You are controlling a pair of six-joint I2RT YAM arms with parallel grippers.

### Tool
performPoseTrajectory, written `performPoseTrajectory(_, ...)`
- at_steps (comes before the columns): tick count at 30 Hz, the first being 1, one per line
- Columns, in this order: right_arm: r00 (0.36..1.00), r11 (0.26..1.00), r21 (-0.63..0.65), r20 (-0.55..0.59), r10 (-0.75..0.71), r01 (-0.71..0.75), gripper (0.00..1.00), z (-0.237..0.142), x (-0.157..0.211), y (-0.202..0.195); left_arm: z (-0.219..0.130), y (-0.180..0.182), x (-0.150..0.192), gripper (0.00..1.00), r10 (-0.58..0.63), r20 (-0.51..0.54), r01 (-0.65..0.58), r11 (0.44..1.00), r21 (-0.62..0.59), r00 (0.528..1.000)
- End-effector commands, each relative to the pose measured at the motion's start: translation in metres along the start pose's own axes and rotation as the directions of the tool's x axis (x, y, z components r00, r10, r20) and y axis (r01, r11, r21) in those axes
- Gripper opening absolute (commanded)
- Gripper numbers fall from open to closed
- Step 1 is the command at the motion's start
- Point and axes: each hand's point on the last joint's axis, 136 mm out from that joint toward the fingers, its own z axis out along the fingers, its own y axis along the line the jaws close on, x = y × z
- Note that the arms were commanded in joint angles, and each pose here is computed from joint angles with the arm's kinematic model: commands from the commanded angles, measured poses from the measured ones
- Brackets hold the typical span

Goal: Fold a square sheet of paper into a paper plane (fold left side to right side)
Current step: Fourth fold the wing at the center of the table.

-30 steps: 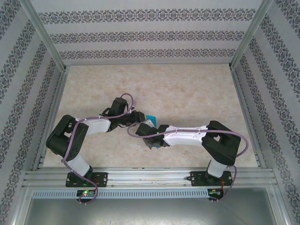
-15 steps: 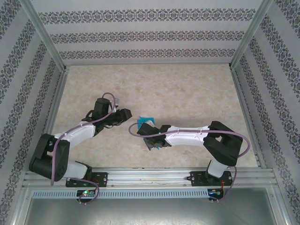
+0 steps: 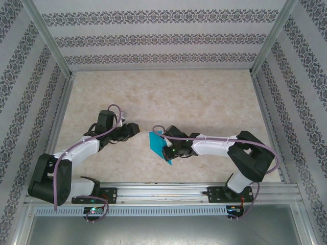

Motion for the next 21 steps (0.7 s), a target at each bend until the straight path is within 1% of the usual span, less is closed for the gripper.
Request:
performPoseTrajectory(1, 1.000, 0.984, -0.176, -0.012, 0.018, -0.019, 0.00, -0.004, 0.000, 0.020, 0.007, 0.000, 0.014, 0.45, 0.000, -0.068, 0.002, 1.000, 0.030, 0.998)
performPoseTrajectory(5, 0.998, 0.965, -0.254, -0.018, 0.067, -0.070, 0.00, -0.005, -0.002, 0.019, 0.020, -0.003, 0.026, 0.45, 0.007, -0.114, -0.003, 0.999, 0.036, 0.993)
performPoseTrajectory(9, 0.995, 0.950, -0.296, -0.025, 0.101, -0.103, 0.00, -0.005, -0.003, 0.014, 0.034, -0.008, 0.035, 0.45, 0.012, -0.146, -0.006, 0.999, 0.038, 0.989)
performPoseTrajectory(15, 0.990, 0.938, -0.319, -0.038, 0.133, -0.138, 0.00, -0.001, -0.002, 0.007, 0.059, -0.010, 0.051, 0.45, 0.031, -0.200, -0.032, 0.999, -0.001, 0.979)
performPoseTrajectory(21, 0.990, 0.938, -0.316, -0.041, 0.137, -0.143, 0.00, 0.001, -0.001, 0.004, 0.080, -0.014, 0.056, 0.45, 0.052, -0.229, -0.058, 0.998, -0.020, 0.972)
